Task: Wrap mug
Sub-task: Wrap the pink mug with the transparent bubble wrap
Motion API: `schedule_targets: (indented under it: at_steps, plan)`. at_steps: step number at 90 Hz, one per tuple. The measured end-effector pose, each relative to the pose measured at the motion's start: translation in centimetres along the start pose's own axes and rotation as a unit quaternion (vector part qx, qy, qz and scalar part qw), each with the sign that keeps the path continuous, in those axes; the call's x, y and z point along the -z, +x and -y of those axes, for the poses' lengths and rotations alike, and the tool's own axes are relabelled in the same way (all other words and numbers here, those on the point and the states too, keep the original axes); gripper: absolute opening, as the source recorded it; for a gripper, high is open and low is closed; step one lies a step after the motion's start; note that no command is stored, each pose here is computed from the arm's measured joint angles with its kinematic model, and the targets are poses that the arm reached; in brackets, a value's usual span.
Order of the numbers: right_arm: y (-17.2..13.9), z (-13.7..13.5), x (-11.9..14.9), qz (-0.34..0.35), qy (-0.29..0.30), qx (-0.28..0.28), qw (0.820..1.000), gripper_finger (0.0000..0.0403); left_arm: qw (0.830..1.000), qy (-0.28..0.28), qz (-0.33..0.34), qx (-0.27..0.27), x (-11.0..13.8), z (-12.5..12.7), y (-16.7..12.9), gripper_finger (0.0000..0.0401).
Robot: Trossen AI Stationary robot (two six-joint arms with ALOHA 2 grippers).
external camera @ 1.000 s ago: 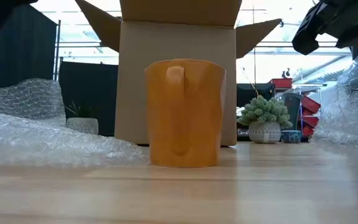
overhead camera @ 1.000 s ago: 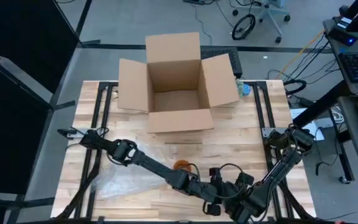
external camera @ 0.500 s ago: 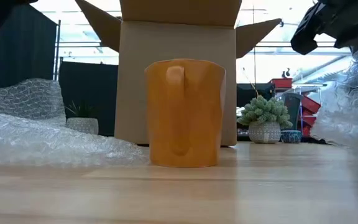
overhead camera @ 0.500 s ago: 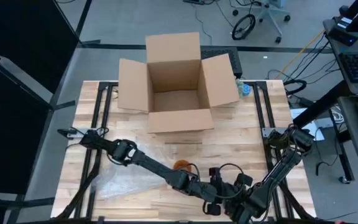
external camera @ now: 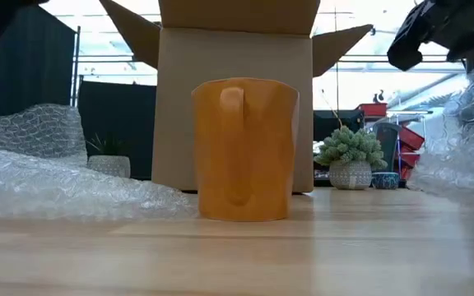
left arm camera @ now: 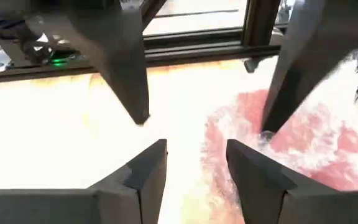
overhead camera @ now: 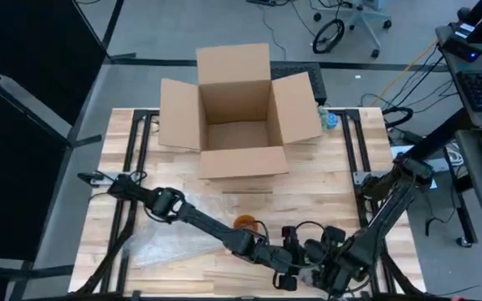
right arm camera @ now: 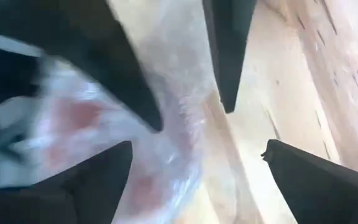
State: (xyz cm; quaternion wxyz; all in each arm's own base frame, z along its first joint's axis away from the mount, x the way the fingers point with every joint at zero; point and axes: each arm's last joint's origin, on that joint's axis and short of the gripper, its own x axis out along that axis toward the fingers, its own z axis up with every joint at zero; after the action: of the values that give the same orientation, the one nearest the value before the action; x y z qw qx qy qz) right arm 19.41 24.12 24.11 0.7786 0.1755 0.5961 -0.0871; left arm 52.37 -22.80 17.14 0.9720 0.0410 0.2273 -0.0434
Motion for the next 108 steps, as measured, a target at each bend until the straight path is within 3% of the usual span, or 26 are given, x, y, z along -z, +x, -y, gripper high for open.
schedule_targets:
  at_steps: [23,40,57,73,108]
  plan:
    - [-4.4,-0.2,2.4,-0.008,-0.016,-0.105,0.994,0.0357,1.000,0.000,0.000,0.000,0.0,0.0,0.0,0.0154]
    - [-3.5,-1.4,6.9,-0.034,-0.004,-0.086,0.996,0.0357,1.000,-0.001,0.000,-0.001,0.0,0.0,0.0,0.0154]
    - [0.3,-2.9,9.5,0.016,-0.012,-0.034,0.999,0.0357,1.000,-0.001,0.002,-0.001,0.0,0.0,0.0,0.0154]
    - [2.1,-3.6,9.0,0.053,-0.020,-0.025,0.998,0.0357,1.000,-0.002,0.004,-0.001,-0.1,0.0,0.0,0.0154]
    - [-0.2,-2.2,6.3,0.117,-0.004,-0.015,0.993,0.0357,1.000,-0.002,0.003,-0.002,-0.1,-0.1,0.0,0.0154]
